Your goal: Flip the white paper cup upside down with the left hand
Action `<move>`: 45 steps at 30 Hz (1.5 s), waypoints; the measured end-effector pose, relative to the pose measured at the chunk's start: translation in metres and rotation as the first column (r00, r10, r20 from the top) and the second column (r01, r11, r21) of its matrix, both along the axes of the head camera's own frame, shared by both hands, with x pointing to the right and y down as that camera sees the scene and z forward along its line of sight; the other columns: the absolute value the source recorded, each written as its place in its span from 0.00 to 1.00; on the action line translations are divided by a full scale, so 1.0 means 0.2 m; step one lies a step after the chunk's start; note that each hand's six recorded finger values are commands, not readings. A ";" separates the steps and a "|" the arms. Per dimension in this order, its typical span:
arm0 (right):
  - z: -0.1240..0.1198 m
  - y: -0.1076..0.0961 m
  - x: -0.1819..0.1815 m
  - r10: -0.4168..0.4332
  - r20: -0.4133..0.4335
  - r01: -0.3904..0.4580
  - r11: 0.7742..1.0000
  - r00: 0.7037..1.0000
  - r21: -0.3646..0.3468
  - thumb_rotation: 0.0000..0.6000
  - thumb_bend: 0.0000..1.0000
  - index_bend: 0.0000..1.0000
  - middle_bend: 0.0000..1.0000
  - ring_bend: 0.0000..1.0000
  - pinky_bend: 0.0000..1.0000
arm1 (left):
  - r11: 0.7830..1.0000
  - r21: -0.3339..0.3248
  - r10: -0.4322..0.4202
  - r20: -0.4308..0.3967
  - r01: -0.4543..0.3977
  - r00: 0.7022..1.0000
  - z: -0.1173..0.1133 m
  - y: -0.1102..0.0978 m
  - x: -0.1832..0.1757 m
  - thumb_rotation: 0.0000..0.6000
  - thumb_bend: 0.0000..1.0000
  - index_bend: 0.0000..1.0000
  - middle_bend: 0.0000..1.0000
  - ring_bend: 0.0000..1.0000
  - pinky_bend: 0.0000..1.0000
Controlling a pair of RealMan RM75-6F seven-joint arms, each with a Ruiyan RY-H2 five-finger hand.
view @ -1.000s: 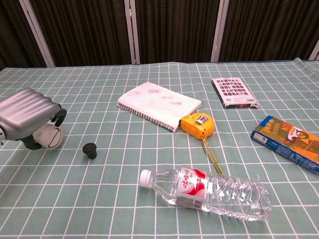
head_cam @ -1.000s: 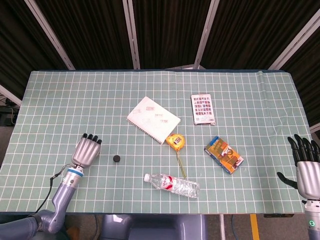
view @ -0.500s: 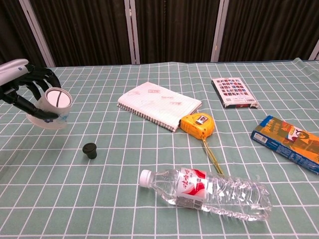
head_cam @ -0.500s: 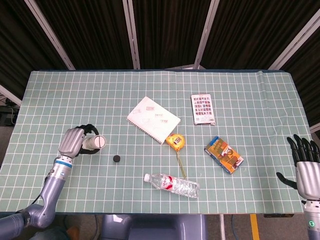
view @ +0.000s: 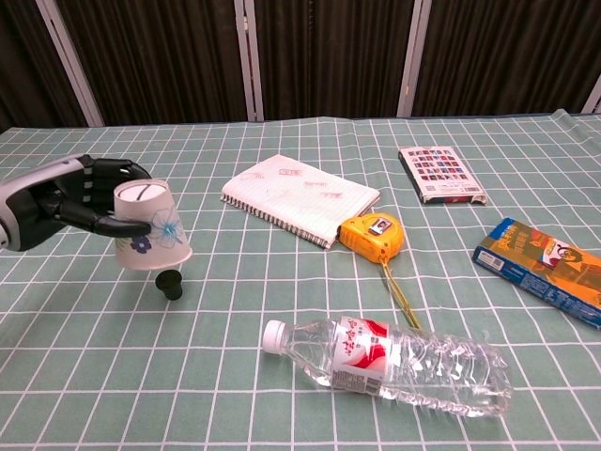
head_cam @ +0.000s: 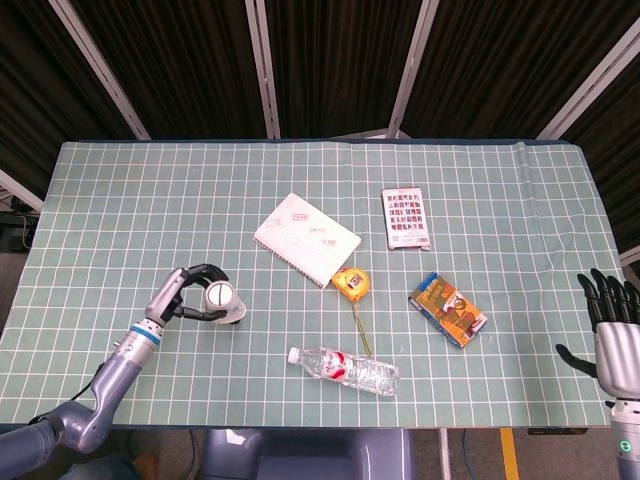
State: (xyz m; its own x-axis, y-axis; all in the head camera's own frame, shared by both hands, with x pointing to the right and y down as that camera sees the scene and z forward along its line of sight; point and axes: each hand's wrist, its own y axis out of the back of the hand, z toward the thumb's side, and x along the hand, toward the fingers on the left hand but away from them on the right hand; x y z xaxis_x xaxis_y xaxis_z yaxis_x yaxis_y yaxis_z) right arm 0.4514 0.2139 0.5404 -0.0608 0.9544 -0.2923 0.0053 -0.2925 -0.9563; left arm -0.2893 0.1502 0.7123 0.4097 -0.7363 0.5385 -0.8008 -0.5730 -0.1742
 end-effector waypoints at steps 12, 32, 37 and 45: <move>0.00 0.00 0.00 0.002 0.005 -0.002 1.000 1.000 0.000 1.00 0.00 0.00 0.00 0.00 0.00 | 1.000 0.014 0.021 0.051 -0.022 0.998 0.06 0.02 0.02 1.00 0.13 0.48 0.35 0.34 0.41; -0.01 0.00 -0.01 -0.005 0.009 0.005 1.000 1.000 0.002 1.00 0.00 0.00 0.00 0.00 0.00 | 0.994 0.001 0.105 0.008 -0.105 0.994 0.08 0.11 0.02 1.00 0.00 0.00 0.00 0.00 0.00; -0.02 0.01 -0.03 -0.020 0.023 0.020 1.000 1.000 0.006 1.00 0.00 0.00 0.00 0.00 0.00 | 0.982 0.139 0.124 0.041 -0.129 0.991 -0.07 0.06 -0.05 1.00 0.00 0.00 0.00 0.00 0.00; -0.04 0.02 -0.06 -0.039 0.046 0.038 0.999 0.998 0.014 1.00 0.00 0.00 0.00 0.00 0.00 | 0.902 0.328 0.147 0.380 -0.281 0.913 -0.34 0.06 -0.24 1.00 0.00 0.00 0.00 0.00 0.00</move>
State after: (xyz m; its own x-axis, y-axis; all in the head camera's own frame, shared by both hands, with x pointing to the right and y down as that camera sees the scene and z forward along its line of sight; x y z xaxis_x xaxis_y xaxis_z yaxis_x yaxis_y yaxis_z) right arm 0.4389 0.2174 0.5319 -0.0109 0.9595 -0.2814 0.0383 -0.2808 -0.9590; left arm -0.3373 0.1623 0.6451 0.4231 -0.8226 0.3800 -0.5190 -0.5637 -0.6425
